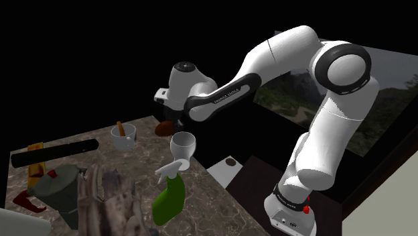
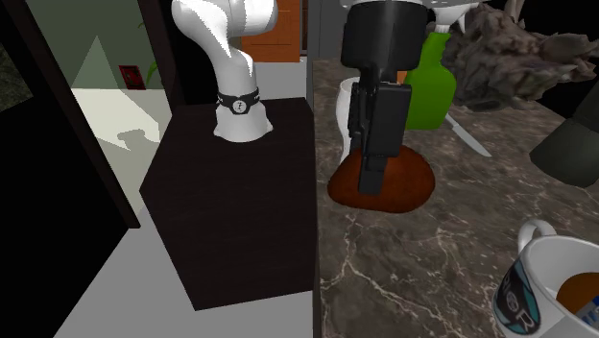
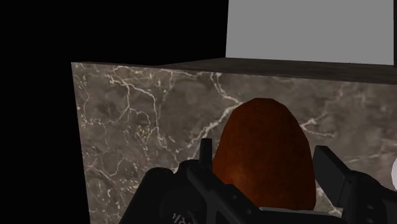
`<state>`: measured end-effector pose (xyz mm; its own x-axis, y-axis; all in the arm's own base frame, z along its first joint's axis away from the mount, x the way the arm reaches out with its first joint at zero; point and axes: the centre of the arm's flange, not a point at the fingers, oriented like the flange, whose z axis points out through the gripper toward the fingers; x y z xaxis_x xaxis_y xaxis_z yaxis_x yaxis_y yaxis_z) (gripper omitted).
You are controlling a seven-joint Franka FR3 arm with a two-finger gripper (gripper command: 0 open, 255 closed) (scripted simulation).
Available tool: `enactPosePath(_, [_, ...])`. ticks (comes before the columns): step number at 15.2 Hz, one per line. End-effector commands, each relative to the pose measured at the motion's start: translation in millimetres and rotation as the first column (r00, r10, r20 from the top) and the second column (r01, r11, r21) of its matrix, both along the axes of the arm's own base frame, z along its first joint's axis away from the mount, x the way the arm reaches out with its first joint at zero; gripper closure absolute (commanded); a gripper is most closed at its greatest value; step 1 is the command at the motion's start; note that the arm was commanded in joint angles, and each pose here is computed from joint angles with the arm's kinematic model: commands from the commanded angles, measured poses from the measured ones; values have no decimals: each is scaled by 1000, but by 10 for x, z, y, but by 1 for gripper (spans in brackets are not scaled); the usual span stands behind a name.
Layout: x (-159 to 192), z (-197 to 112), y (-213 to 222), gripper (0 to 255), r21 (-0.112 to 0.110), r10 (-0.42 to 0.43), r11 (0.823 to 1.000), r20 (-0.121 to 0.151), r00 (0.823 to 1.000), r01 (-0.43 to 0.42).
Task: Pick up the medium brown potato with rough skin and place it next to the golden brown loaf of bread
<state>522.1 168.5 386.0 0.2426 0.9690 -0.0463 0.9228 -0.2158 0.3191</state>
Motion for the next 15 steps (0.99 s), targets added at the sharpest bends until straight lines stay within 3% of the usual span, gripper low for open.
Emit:
enactPosePath(1, [-20,106,2,255,0,0,1000,0,1000,0])
enactPosePath(15, [-20,845,2,255,0,0,1000,0,1000,0])
